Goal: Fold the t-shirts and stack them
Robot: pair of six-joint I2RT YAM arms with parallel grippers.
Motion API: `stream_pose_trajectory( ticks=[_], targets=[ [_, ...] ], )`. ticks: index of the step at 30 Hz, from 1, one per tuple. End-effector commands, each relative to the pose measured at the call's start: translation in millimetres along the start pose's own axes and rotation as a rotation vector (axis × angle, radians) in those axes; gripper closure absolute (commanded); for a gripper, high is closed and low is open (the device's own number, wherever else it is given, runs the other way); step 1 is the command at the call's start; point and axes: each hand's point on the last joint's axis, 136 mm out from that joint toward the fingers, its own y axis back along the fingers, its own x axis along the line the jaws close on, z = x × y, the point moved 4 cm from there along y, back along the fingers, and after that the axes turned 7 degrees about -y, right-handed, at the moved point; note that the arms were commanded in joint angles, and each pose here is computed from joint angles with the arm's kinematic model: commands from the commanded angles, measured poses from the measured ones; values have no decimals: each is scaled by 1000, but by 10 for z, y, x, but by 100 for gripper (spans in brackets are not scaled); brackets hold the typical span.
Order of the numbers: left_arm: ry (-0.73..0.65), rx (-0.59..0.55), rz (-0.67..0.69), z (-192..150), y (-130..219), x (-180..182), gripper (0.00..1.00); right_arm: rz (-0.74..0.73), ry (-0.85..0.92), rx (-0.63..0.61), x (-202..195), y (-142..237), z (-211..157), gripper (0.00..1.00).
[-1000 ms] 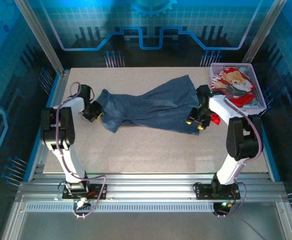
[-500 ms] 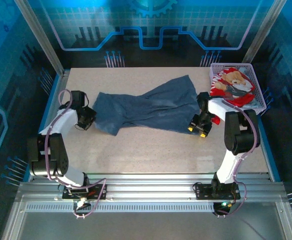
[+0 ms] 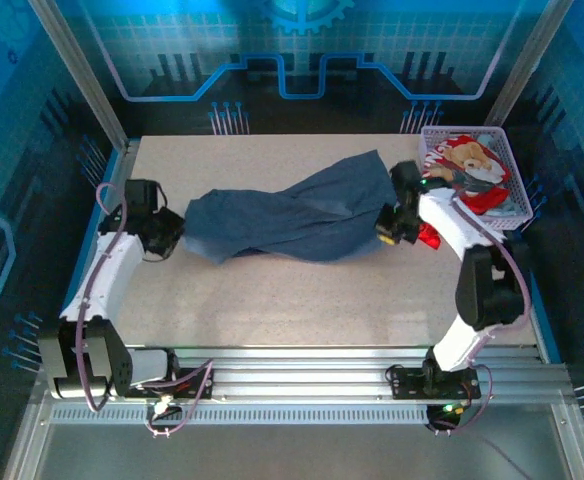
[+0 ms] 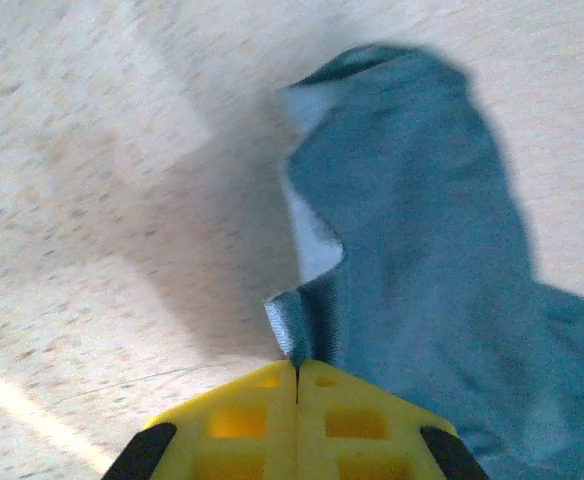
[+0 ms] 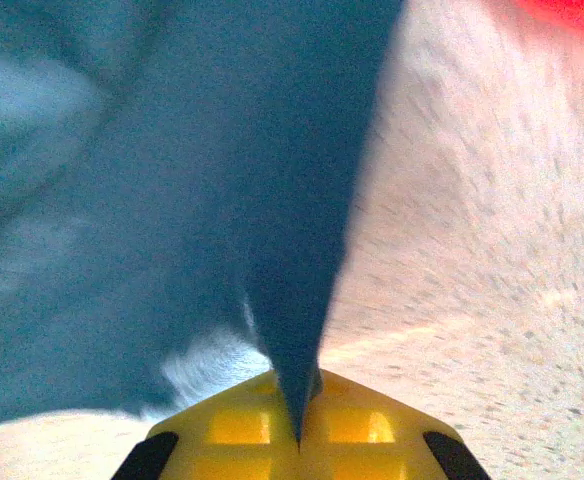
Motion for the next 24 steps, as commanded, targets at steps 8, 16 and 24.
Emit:
stream_pose_trajectory(
  ticks=[8,16,24],
  targets=[
    [22,-398,-448,561,1913,-924,100,441,174,-423,507,2147,96,100],
    [-12,-605,-707,453,3159,-970,100,672,240,-632,241,3263,-384,100],
    [-85,-490,-784,715,3053,-1598,100,704,192,-610,392,3253,-167,100]
  ],
)
